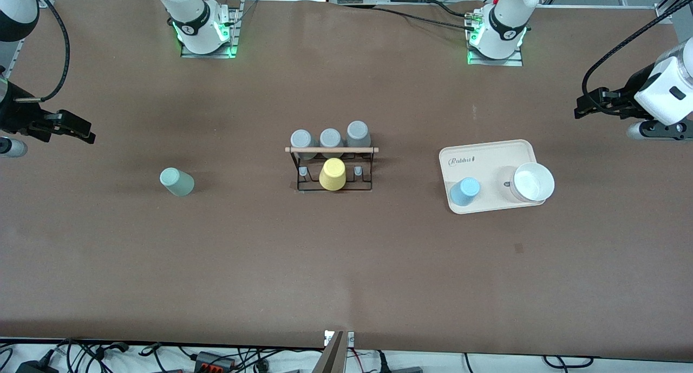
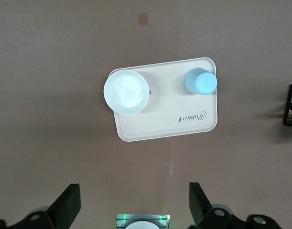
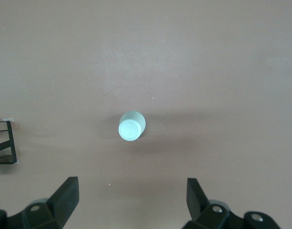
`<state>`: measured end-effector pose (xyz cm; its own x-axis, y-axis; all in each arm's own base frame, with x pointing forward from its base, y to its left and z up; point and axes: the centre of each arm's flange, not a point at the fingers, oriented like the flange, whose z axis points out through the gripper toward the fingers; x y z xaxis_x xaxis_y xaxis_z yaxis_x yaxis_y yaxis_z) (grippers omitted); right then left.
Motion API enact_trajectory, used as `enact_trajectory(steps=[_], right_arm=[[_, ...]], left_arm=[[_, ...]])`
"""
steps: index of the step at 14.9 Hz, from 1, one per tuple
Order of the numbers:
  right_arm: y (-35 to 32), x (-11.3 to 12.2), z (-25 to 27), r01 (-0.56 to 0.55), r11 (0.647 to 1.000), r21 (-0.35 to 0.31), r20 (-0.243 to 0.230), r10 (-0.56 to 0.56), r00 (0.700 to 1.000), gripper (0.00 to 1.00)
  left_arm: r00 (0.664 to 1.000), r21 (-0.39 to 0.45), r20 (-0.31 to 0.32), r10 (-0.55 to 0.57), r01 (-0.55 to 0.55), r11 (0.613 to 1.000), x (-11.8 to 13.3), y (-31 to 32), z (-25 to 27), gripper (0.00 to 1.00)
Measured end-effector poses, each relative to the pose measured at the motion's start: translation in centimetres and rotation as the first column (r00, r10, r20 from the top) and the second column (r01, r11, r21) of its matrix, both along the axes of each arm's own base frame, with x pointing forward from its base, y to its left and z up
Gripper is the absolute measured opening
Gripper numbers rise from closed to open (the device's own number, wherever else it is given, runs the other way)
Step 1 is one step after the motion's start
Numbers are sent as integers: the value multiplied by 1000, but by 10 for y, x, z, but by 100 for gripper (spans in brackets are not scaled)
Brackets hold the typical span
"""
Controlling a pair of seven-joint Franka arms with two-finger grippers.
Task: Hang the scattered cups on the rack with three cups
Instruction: 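Lower the left gripper onto the light blue cup on the tray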
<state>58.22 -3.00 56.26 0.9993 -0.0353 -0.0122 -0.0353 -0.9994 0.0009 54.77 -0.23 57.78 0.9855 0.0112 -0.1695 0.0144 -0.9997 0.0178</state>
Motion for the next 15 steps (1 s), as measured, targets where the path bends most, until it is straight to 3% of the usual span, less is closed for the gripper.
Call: enact_trajectory(steps=[5, 9, 15], right_arm=[[3, 0, -1, -5, 1000, 0, -1, 5, 1000, 100], [3, 0, -1, -5, 1000, 0, -2, 5, 1000, 100], [3, 1, -1, -6, 1000, 0, -1, 6, 1000, 100]], left_arm=[[1000, -2, 0, 1, -1, 1000, 0, 0, 0, 100], [1000, -69, -8, 6, -6, 998, 6, -9, -10, 100], [996, -101, -88, -26, 17, 995, 63, -39, -134, 100]])
